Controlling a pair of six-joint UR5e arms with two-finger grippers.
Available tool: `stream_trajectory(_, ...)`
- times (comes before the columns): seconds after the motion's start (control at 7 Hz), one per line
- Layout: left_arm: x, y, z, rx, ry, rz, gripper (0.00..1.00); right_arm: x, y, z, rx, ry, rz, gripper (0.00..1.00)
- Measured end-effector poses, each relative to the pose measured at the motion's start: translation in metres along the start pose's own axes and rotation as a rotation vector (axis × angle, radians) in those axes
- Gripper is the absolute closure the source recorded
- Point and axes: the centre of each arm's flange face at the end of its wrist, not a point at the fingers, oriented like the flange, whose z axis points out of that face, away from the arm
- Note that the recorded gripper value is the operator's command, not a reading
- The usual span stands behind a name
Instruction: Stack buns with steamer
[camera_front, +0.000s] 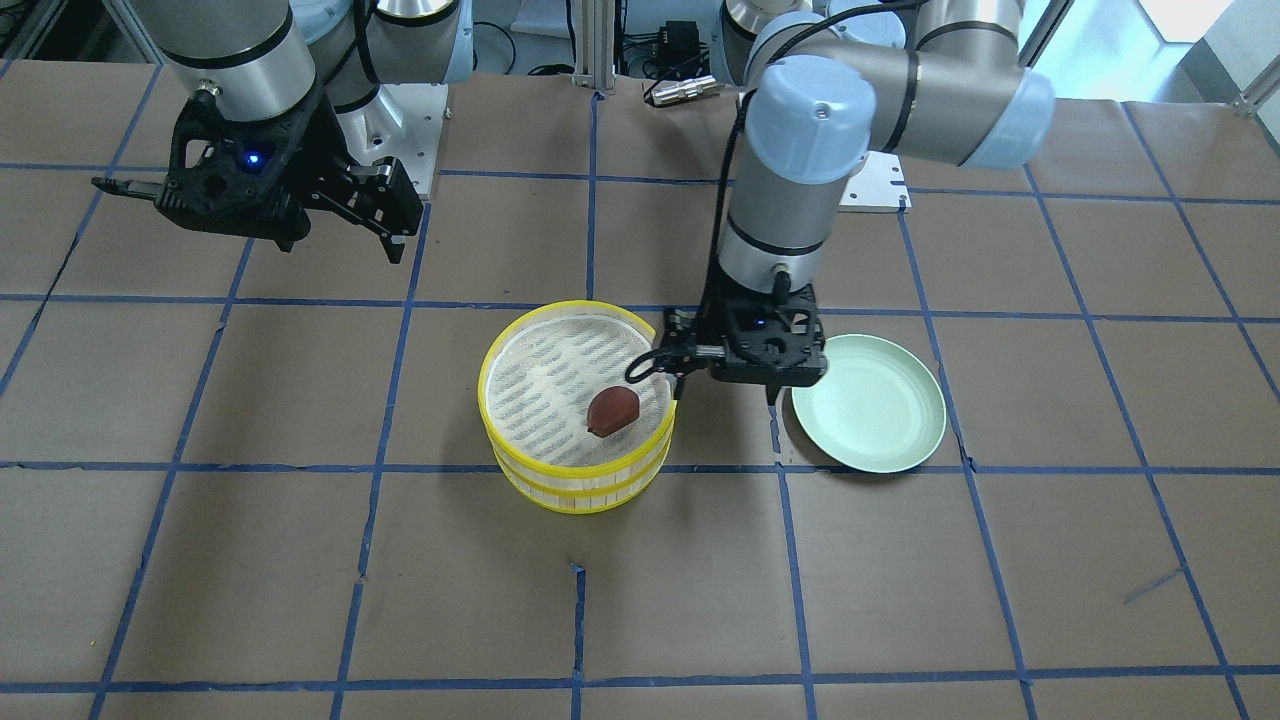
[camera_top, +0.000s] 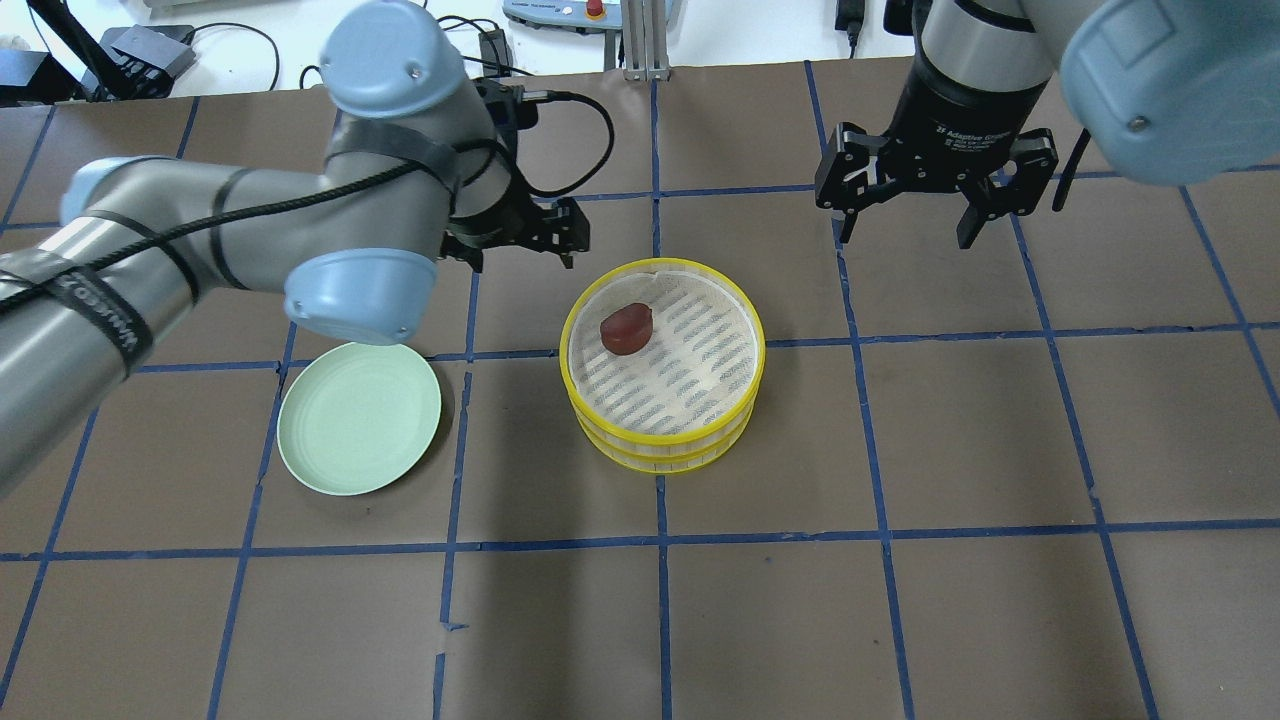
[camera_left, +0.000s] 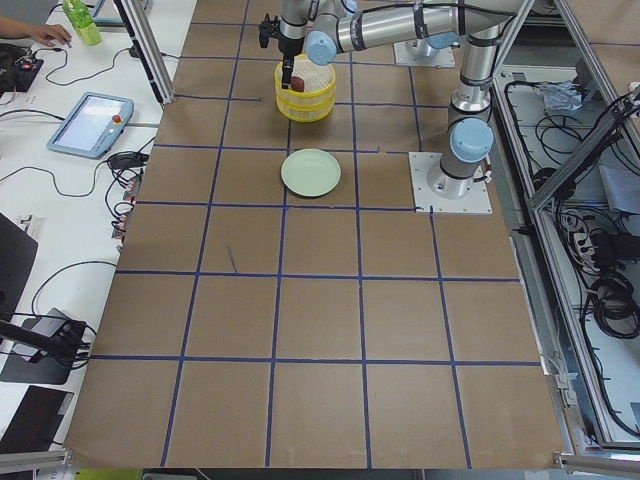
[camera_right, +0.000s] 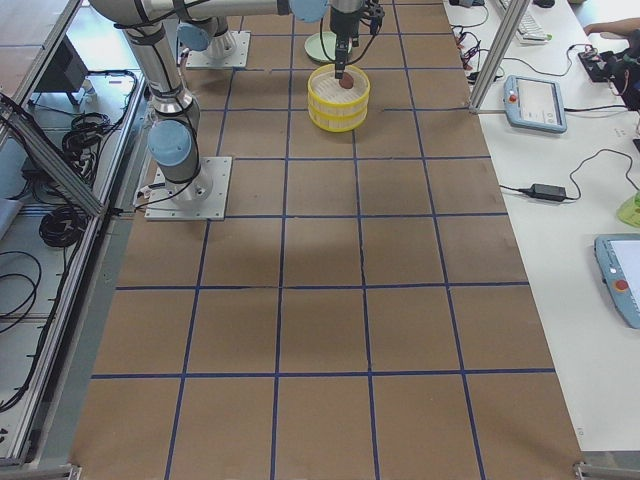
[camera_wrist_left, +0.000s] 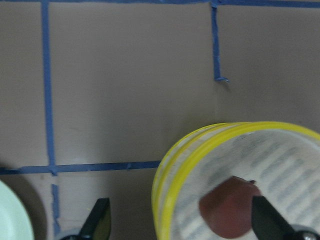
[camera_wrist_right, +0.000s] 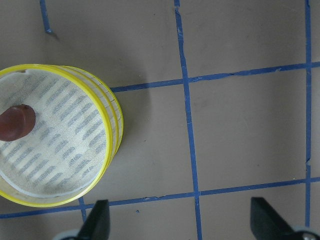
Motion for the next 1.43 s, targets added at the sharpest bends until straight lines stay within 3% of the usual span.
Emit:
stream_trajectory(0.29, -0.068, 0.015, -0.069, -0.096, -0.025, -0.030, 0.00, -0.001, 0.000, 0.000, 0.000, -0.001, -0.002, 0.00)
stream_trajectory(0.57, -0.087, 0.026, -0.125, -0.168, -0.027, -0.059, 0.00, -0.001, 0.000, 0.000, 0.000, -0.001, -0.003, 0.00)
stream_trajectory(1.43, -0.087, 0.027, -0.135, -0.190, -0.024, -0.062, 0.00, -0.001, -0.004, 0.008, -0.003, 0.004, -0.001, 0.00)
